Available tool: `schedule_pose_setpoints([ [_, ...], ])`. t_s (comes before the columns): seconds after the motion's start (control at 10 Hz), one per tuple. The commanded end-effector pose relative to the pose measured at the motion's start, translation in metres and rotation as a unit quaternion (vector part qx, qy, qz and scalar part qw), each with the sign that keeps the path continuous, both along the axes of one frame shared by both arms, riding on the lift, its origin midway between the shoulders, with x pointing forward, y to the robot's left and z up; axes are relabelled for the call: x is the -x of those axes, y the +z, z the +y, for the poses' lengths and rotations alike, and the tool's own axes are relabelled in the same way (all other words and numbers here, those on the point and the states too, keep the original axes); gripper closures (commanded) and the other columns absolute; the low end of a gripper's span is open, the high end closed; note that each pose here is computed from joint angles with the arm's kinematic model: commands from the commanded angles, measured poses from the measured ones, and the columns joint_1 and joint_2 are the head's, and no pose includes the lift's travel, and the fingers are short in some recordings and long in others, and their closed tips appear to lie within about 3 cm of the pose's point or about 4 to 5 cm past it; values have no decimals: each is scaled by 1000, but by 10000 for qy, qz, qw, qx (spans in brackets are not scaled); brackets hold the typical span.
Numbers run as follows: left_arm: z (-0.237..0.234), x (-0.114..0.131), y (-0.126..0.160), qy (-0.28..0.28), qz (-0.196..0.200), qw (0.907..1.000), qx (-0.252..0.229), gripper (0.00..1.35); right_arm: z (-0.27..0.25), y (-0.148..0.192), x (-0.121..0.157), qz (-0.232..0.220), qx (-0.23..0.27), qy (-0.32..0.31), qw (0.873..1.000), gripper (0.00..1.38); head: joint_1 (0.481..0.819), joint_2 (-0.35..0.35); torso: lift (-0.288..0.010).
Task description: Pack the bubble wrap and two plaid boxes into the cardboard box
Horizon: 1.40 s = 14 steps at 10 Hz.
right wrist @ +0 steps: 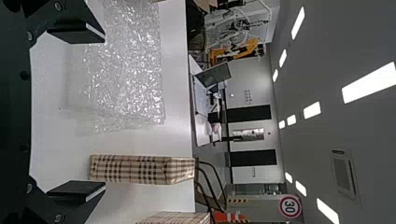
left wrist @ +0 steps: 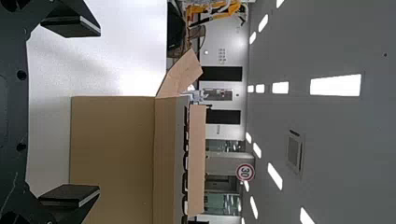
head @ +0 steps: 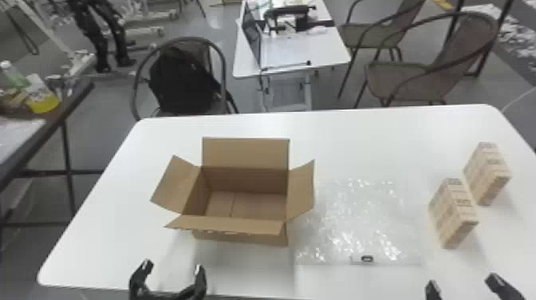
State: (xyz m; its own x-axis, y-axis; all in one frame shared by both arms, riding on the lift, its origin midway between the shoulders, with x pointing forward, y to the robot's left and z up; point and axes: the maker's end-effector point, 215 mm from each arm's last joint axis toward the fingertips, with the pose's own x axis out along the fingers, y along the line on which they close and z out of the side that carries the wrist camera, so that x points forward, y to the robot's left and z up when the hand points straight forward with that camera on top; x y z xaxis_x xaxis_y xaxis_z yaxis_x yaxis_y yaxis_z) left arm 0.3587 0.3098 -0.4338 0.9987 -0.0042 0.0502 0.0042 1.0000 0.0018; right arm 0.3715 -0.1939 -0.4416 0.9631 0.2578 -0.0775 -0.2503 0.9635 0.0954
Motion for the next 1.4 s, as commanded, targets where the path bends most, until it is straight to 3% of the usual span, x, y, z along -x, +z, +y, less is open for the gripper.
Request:
schedule_pose_setpoints([
  [0.0,0,-1,0,9,-9,10000,18,117,1,-2,0,23,-8,3,10000,180,695,181,-108],
  [0.5,-3,-4,1,-29,-23,10000,53,117,0,-4,2,71,-28,-4,10000,180,695,177,-108],
  [0.7,8,-8,14,-25,-4,10000,-43,119,-1,-6,4,102,-36,-4,9999,180,695,177,-108],
  [1.1,60,-30,83,219,-62,9993,-306,119,-2,-10,6,167,-70,-18,9998,180,695,229,-108],
  [1.3,71,-56,121,282,-99,9995,-77,113,-3,-11,7,185,-89,-34,9998,180,695,259,-108],
])
